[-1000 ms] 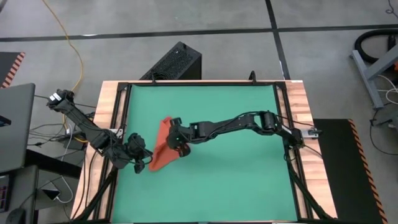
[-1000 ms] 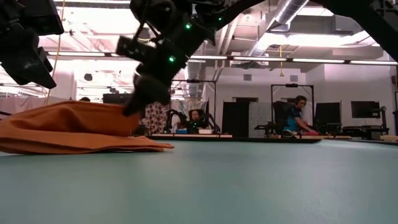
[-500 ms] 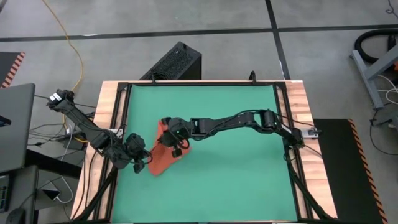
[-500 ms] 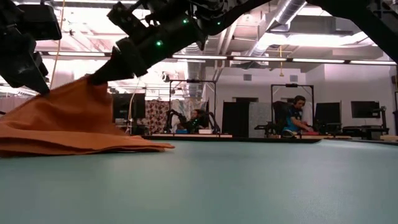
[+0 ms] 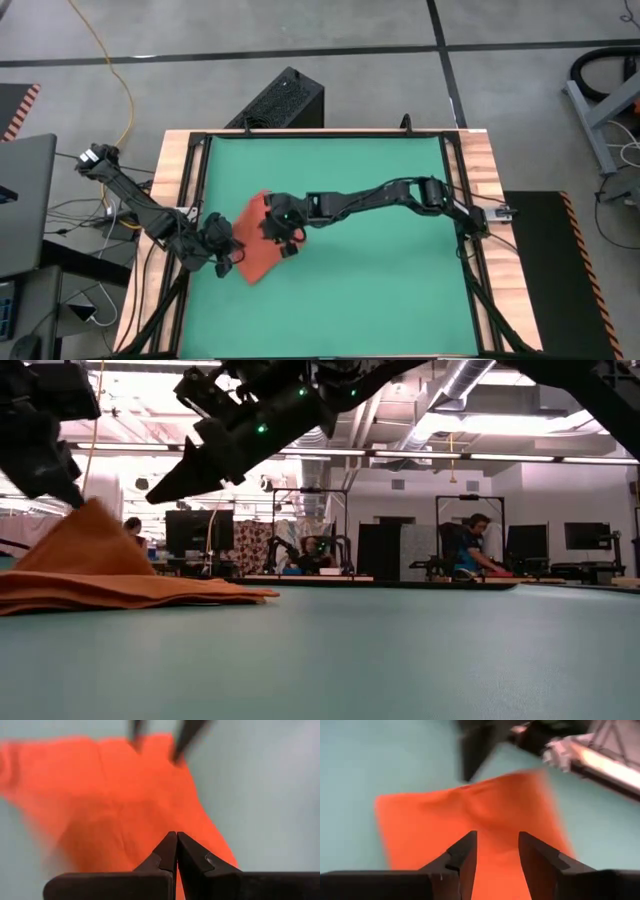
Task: Roll towel
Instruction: Fold the orange towel
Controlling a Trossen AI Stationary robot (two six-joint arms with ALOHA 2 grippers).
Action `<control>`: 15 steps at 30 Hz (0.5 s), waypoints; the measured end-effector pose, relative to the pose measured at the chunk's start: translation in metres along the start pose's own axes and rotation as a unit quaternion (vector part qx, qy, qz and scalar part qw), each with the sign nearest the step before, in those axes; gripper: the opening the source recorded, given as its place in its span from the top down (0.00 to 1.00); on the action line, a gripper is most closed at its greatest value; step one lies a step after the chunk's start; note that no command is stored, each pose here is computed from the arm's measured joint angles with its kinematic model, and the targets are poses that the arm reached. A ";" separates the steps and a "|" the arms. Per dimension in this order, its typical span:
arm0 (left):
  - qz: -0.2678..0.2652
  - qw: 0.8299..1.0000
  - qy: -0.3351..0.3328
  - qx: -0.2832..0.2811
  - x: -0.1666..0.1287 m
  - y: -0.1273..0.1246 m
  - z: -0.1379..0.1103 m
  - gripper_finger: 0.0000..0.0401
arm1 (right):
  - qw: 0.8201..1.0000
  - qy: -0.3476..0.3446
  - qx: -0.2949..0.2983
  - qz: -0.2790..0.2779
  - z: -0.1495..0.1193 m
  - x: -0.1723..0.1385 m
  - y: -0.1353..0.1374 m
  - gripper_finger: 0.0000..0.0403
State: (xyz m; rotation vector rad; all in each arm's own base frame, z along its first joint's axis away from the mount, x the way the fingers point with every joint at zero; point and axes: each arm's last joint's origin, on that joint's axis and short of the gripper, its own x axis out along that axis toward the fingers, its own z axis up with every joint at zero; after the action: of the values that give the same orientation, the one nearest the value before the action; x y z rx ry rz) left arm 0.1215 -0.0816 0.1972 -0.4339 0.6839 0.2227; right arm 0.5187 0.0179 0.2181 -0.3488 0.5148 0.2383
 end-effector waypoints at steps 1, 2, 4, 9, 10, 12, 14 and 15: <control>0.006 1.000 -0.015 0.013 0.001 -0.001 0.001 1.00 | 1.000 0.013 -0.001 0.011 0.000 0.000 0.007 0.61; 0.015 0.999 -0.028 0.029 0.002 -0.001 0.002 1.00 | 0.999 0.028 0.000 0.022 -0.001 0.001 0.013 0.62; 0.046 0.996 -0.039 0.063 0.006 0.001 0.004 1.00 | 0.998 0.053 0.003 0.040 -0.004 0.002 0.025 0.65; 0.154 0.983 0.008 0.100 0.023 0.021 0.000 1.00 | 0.996 0.064 0.016 0.055 -0.001 0.004 0.047 0.72; 0.169 0.980 0.022 0.099 0.025 0.026 -0.002 1.00 | 0.996 0.065 0.014 0.054 0.001 0.004 0.050 0.73; 0.196 0.975 0.048 0.098 0.027 0.033 -0.006 1.00 | 0.996 0.073 0.010 0.045 0.002 0.004 0.057 0.75; 0.196 0.975 0.056 0.089 0.029 0.035 -0.010 1.00 | 0.996 0.078 0.005 0.043 0.003 0.005 0.064 0.76; 0.188 0.977 0.062 0.082 0.031 0.036 -0.013 1.00 | 0.996 0.080 0.007 0.039 0.005 0.005 0.068 0.77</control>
State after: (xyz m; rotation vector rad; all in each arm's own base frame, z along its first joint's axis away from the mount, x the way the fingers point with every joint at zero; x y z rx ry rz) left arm 0.1252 -0.0540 0.1570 -0.1582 0.8992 0.4957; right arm 0.5037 0.0823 0.2015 -0.3360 0.6881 0.2838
